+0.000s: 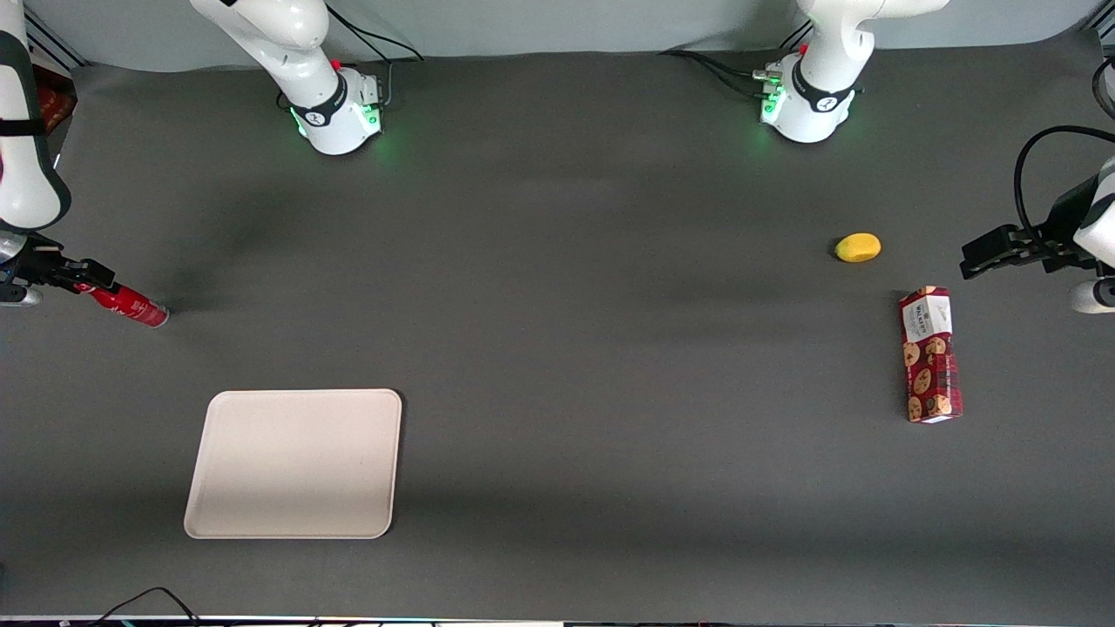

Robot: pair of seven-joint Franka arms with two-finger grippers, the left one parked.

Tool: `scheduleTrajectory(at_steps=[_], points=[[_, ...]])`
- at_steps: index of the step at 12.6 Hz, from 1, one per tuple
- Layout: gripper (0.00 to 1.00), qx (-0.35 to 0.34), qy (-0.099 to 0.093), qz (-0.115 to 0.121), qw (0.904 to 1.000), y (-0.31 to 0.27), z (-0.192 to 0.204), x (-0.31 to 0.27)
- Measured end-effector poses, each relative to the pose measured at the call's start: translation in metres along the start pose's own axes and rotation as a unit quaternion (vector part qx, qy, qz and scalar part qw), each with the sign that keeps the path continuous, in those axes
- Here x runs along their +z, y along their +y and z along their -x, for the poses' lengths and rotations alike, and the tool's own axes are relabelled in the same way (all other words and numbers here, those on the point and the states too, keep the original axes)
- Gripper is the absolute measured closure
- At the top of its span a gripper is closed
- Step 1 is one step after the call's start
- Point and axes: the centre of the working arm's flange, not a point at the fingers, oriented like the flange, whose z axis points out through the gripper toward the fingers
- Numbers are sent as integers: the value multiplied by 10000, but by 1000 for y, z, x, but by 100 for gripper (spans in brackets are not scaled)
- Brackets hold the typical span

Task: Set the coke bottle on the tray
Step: 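Lower the open right gripper and close it around the bottle's neck, then carry the held bottle onto the white tray with the right gripper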

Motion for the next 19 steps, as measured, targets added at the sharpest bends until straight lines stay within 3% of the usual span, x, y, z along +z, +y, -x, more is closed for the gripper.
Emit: scheduleTrajectory(at_steps=[2,10,14,19], points=[[60,-5,3,0,10000,0,-1,0],[61,-146,77,1,9999,-5,-21,-21],[61,-136,169,-15,9998,-3,-51,-103],[61,-61,153,420,9990,-69,-105,-221]])
